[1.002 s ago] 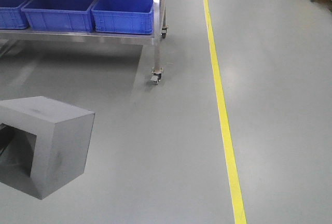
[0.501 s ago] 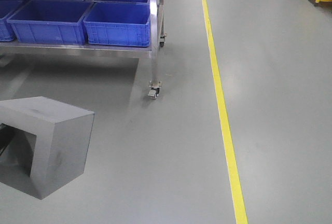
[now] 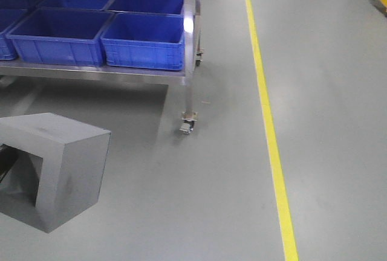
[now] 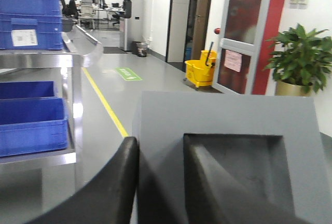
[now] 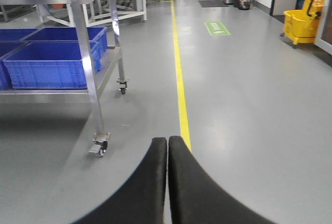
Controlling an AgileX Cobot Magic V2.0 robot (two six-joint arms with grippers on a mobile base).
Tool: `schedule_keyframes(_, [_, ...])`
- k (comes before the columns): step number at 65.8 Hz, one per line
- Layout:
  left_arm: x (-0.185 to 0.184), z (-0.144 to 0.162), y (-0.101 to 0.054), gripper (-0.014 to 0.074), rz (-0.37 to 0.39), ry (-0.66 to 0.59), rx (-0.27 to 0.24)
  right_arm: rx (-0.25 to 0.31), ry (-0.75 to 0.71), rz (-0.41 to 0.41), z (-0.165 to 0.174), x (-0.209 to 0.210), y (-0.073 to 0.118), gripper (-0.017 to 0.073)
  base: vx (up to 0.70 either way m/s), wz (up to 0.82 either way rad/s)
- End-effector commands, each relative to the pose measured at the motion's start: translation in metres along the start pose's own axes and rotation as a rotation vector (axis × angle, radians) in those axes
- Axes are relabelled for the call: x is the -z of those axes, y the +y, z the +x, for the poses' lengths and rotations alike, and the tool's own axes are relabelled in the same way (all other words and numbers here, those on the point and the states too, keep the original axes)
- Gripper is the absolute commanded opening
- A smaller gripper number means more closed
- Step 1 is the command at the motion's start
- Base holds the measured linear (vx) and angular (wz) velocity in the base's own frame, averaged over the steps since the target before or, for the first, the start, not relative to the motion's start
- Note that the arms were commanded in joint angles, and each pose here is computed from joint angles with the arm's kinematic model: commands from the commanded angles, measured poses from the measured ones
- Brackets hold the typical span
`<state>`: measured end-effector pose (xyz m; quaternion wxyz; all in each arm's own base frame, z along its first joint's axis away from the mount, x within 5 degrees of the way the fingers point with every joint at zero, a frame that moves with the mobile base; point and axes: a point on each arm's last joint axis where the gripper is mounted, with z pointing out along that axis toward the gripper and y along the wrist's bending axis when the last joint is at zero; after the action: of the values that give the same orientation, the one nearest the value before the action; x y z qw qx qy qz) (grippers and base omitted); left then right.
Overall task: Sort gray base to blue bin
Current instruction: 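Drive the base away from the table holding the gray base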
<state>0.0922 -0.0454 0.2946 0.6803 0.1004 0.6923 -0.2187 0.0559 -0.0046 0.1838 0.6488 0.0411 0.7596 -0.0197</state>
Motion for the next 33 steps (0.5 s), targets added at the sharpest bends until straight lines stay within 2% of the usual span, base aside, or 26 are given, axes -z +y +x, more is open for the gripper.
schedule_keyframes(1, [0.0002,-0.0182,0.0000,-0.0006,-0.013,-0.117,0.016,0.016,-0.052,0.005,-0.0052,-0.0013,-0.0002,-0.0005,0.32,0.25])
schedule_keyframes(16, [0.0002,-0.0182,0.0000,-0.0006,-0.013,-0.117,0.016,0.016,-0.052,0.005,-0.0052,-0.0013,-0.0002,-0.0005,0.30,0.41])
schedule_keyframes(33, [0.0002,-0.0182,0.0000,-0.0006,-0.013,-0.117,0.016,0.016,-0.052,0.005,-0.0052,-0.0013,-0.0002,-0.0005,0.28,0.73])
